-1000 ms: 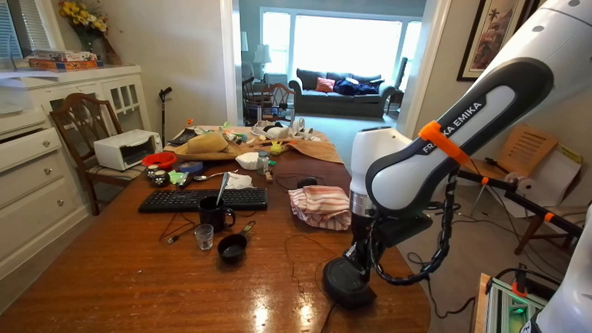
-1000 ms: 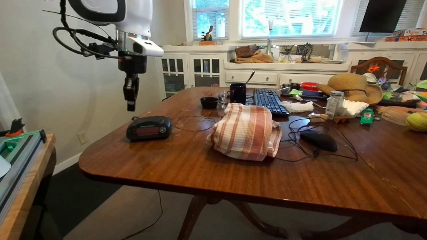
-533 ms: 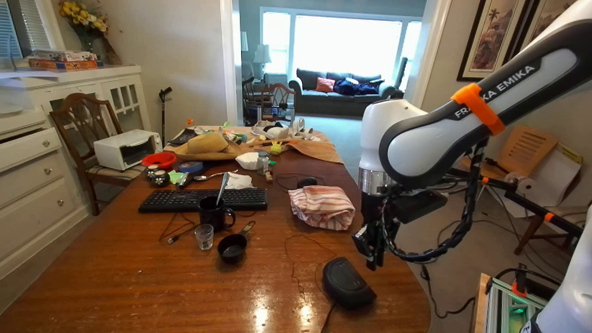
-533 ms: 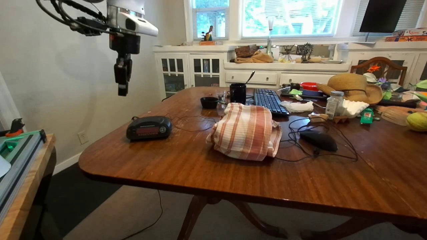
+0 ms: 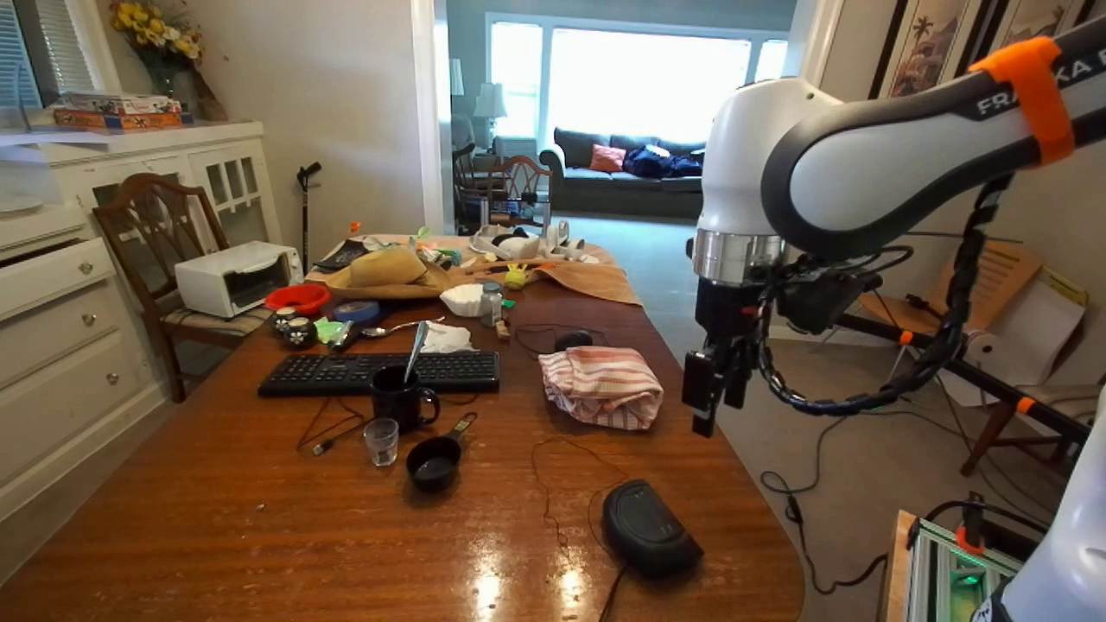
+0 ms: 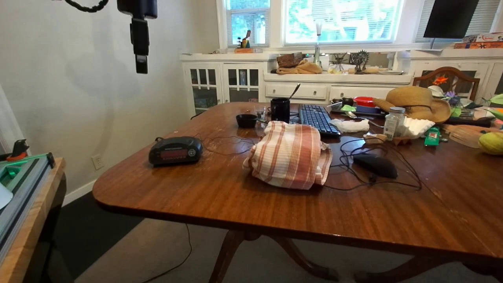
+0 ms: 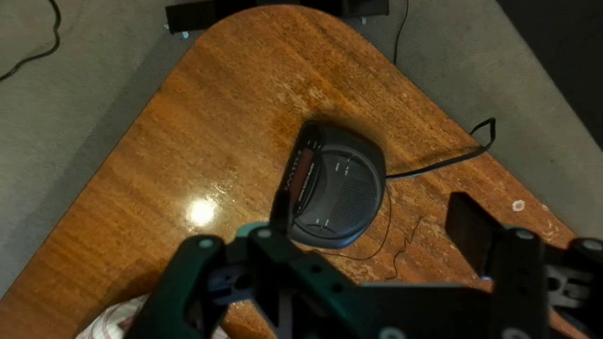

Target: Press a button on the top of the alarm clock.

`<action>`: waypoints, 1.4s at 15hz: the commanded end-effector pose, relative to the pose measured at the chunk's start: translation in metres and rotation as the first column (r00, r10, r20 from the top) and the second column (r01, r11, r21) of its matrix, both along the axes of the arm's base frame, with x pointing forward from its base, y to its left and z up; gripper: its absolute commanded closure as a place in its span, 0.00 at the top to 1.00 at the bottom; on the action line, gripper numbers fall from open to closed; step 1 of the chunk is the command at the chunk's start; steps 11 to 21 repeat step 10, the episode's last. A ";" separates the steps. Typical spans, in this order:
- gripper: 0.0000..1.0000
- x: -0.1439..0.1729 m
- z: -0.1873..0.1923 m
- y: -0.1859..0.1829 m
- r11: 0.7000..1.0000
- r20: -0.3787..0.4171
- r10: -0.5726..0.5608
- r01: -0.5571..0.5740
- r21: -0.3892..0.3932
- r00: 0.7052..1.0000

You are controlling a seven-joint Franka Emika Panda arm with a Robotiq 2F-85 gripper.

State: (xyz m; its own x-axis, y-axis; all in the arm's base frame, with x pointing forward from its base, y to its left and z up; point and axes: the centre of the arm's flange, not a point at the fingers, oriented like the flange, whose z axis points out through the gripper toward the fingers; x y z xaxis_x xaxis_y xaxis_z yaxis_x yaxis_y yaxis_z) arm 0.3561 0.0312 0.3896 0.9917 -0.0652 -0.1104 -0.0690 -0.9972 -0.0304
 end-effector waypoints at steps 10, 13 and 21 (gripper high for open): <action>1.00 0.009 0.027 -0.009 0.998 0.054 0.061 -0.060 -0.020 0.997; 1.00 0.009 0.027 -0.009 0.998 0.054 0.061 -0.060 -0.020 0.997; 1.00 0.009 0.027 -0.009 0.998 0.054 0.061 -0.060 -0.020 0.997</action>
